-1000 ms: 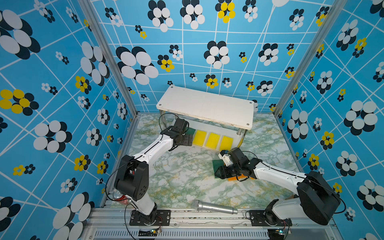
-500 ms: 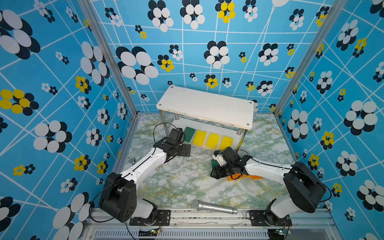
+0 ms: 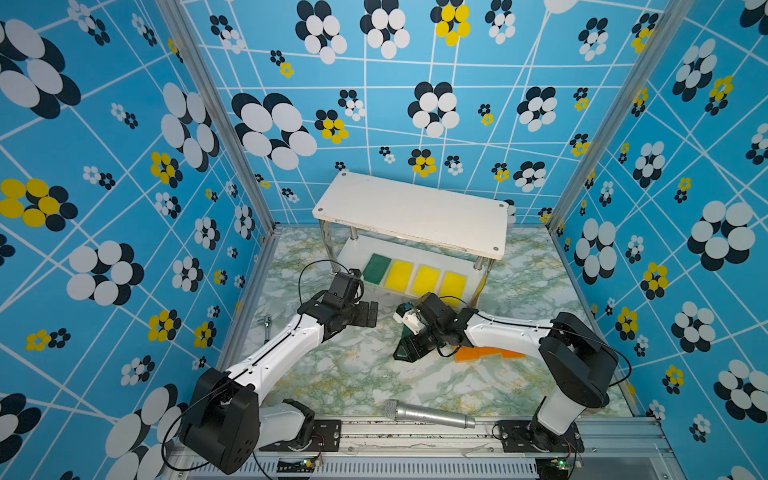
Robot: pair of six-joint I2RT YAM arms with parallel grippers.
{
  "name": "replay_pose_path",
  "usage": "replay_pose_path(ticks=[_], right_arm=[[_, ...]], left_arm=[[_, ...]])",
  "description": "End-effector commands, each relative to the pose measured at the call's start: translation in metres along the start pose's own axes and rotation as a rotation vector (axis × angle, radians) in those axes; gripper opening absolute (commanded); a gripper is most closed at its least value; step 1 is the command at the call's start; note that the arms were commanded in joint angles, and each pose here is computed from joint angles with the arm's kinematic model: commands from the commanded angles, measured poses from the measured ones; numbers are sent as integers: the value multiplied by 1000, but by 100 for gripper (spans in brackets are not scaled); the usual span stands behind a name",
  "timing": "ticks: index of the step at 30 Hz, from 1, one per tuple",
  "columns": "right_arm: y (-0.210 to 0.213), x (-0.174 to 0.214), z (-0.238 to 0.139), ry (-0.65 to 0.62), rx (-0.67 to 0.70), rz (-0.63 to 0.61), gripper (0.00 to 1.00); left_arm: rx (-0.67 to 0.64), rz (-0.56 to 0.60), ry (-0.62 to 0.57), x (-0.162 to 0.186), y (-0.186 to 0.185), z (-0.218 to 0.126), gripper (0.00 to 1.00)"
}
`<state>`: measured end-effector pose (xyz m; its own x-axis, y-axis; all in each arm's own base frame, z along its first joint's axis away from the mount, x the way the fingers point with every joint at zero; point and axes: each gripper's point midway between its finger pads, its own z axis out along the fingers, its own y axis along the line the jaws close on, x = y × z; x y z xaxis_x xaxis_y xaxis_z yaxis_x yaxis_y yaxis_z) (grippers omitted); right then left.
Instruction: Place and organize the cleaning sponges onto the shelf
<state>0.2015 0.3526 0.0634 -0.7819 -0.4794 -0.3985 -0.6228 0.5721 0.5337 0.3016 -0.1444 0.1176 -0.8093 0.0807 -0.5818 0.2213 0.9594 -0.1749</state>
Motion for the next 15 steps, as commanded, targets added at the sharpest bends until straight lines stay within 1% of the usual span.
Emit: replay_pose_path(ticks=[1,5,9,11,13,15], right_arm=[[12,-10,-22,-80,-9,-61,64],[5,-3,-41,-118,61,-61,64],[-10,5,-59,-146,149,-35,65],[-20,9,-65,-152,171,9,66],[-33,15,-70,-141,184,69,66],[-40,22,-71,-121,203,79,66]], left_arm=[[83,-31,-39,6,-12,-2,99],[175,-43,-58,22,-30,1,99],[217,43,-66,38,-60,5,99],[212,74,-71,41,-72,7,99],[236,63,-80,39,-83,11,99],[272,38,-81,40,-90,16,99]])
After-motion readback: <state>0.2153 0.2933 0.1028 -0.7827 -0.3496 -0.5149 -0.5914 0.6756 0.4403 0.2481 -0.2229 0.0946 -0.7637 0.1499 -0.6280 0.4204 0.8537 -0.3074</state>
